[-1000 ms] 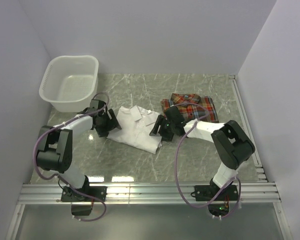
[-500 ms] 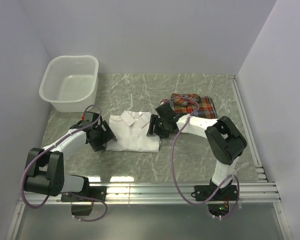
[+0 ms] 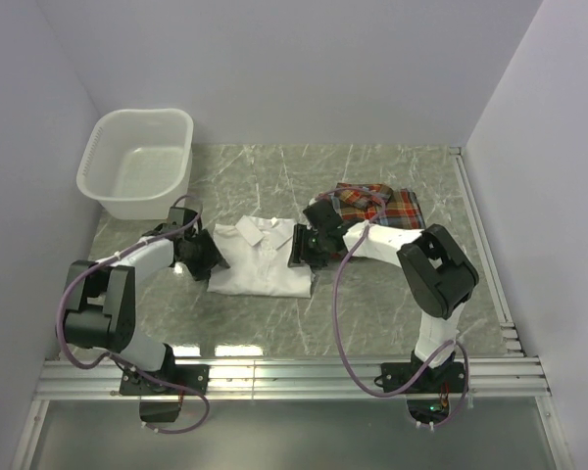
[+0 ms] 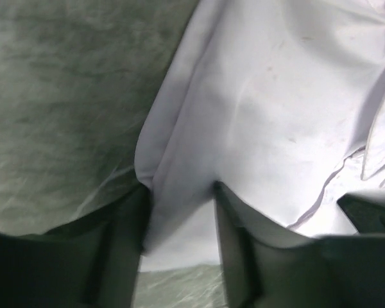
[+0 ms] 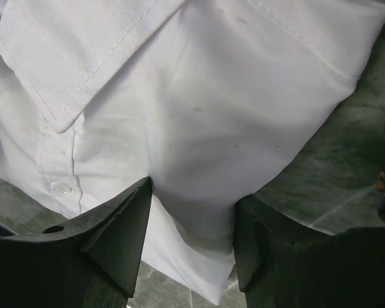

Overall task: Fold and stack the long sleeve shirts
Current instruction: Neatly place the folded shirt to the corner

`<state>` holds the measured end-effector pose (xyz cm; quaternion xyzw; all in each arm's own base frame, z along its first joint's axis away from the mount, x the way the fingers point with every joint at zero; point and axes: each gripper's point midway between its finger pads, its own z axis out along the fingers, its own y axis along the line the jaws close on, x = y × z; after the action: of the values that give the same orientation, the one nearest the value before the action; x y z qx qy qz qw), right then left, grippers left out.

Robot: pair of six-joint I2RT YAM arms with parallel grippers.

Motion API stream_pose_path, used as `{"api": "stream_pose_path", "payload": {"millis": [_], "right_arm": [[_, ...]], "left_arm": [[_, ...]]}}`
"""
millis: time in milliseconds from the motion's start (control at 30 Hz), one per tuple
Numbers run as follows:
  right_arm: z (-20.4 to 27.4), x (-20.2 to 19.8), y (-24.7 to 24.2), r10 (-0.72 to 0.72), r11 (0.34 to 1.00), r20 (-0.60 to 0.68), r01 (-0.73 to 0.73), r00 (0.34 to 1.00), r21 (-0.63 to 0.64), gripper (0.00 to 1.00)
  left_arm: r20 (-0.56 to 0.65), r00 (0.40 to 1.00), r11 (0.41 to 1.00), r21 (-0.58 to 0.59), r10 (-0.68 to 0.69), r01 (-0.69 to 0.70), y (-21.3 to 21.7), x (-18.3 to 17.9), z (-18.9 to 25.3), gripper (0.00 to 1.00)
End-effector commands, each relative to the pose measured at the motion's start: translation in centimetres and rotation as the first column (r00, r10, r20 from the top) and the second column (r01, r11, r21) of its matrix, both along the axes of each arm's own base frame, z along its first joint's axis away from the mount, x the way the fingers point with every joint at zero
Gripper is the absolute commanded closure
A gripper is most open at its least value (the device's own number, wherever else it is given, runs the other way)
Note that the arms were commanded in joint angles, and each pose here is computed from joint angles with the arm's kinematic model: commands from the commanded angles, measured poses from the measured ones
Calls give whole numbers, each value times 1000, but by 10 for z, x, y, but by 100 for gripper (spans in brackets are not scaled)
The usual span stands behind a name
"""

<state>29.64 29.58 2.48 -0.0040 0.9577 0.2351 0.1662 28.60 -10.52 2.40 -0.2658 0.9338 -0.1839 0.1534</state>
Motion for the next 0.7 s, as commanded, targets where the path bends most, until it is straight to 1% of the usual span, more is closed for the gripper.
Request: {"api": "stream_pose_path", "payload": {"millis": [0,33,67,100,133,200,233,267,333,533,567,600,667], "right_arm": [[-28,-15,-3,48,998,-75,-51,996,-32,46],[-28,-15,-2,51,998,-77,-54,996,-27,51],[-27,-14,0,59,998,-73,-61,996,-19,55],[-26,-15,2,68,998,-72,-69,995,-7,60],[-25,-13,4,72,997,-66,-72,995,-3,70],[-21,-11,6,83,996,-51,-83,995,11,81],[-18,-10,8,91,996,-44,-90,995,19,90],[-12,-8,10,102,995,-23,-101,995,26,95],[-1,-2,12,108,994,15,-109,994,29,100],[61,24,8,115,992,196,-122,974,23,100],[75,30,5,111,993,241,-117,964,11,100],[82,32,0,110,994,250,-113,962,-2,100],[106,42,-8,110,994,311,-110,944,-17,100]], "left_arm": [[-74,996,999,-23,-49,47,-5,-19,-26,52],[-71,996,999,-29,-47,45,-6,-20,-26,56],[-75,996,998,-43,-47,43,-8,-23,-26,68],[-52,997,998,-49,-49,46,-9,-19,-23,72],[-46,998,998,-53,-49,46,-10,-19,-21,81],[-19,998,997,-59,-55,54,-10,-15,-14,89],[6,998,996,-60,-64,64,-12,-11,-10,97],[23,997,995,-68,-69,71,-13,-8,-5,99],[86,993,993,-81,-80,87,-17,0,8,99],[260,959,984,-105,-113,145,-32,24,60,99],[280,953,983,-100,-121,154,-34,27,67,99],[310,942,982,-92,-130,166,-37,30,77,99],[370,917,979,-72,-153,192,-47,39,99,100]]}}
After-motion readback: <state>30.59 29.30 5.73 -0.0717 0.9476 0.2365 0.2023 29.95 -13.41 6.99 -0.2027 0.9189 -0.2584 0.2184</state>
